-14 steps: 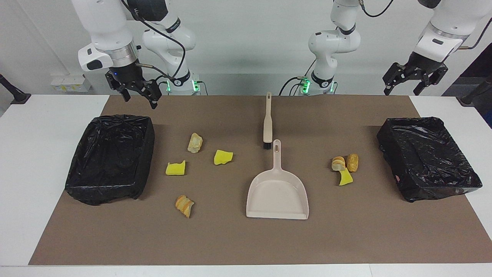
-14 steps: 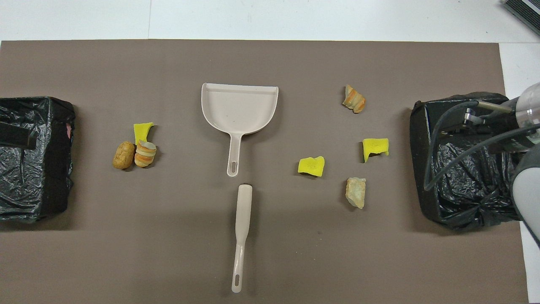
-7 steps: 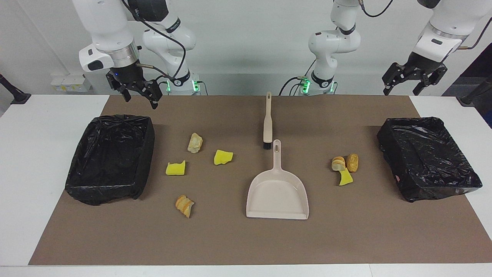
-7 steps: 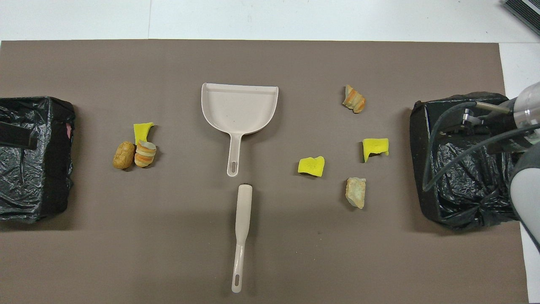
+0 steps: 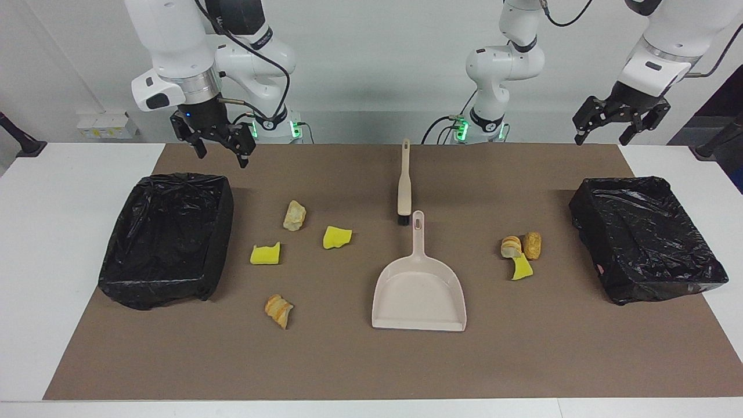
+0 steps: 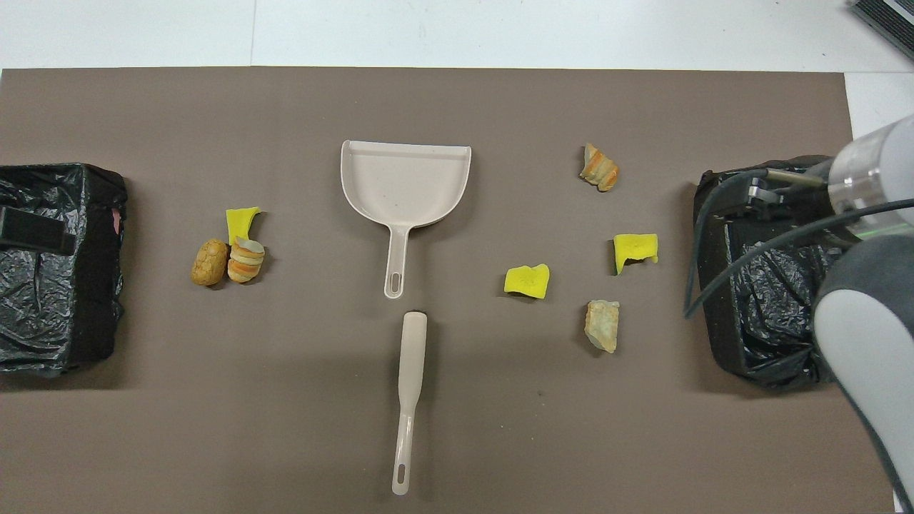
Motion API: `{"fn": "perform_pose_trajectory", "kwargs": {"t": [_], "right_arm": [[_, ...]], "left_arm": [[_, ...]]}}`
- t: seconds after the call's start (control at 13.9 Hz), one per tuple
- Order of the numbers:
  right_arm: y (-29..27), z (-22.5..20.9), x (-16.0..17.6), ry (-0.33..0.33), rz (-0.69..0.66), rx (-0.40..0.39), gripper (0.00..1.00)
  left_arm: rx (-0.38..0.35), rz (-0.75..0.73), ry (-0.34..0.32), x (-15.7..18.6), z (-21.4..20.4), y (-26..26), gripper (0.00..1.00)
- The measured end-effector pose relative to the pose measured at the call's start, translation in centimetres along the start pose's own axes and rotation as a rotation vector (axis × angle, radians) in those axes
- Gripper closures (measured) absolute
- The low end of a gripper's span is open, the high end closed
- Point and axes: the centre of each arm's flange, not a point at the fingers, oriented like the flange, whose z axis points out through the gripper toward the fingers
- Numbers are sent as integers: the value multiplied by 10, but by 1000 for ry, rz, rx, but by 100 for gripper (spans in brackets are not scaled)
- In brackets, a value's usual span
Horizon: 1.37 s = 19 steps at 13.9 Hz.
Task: Sweep and dump trash in bin
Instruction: 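Reach the right gripper to the beige dustpan handle and grasp it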
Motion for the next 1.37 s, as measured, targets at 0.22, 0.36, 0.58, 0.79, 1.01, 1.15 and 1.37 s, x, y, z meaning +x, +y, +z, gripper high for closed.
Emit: {"fn": "perform_pose_trajectory", "kwargs": {"t": [0.22, 0.36, 0.58, 0.79, 1.01, 1.15, 1.37], "right_arm": [[-71, 39, -1, 6, -3, 17, 0], [-127, 74, -9, -21, -4, 7, 0], [-202, 118, -18, -43, 16, 0, 0], [-267, 148, -33, -51, 31, -1, 0], [-316, 180, -48, -48, 16, 6, 0], [-338, 204, -56, -46, -8, 8, 0], [-365, 232, -71, -44, -45, 11, 0]], "left_arm": [[-2, 25, 40, 9, 12, 14, 0], [-6, 49, 16, 11, 29, 32, 0], [-7, 47, -56, 4, 64, 80, 0], [2, 90, -128, -20, 100, 126, 0], [-6, 156, -125, -70, 123, 160, 0], [-3, 204, -113, -108, 136, 178, 0], [5, 259, -109, -151, 146, 198, 0]]}}
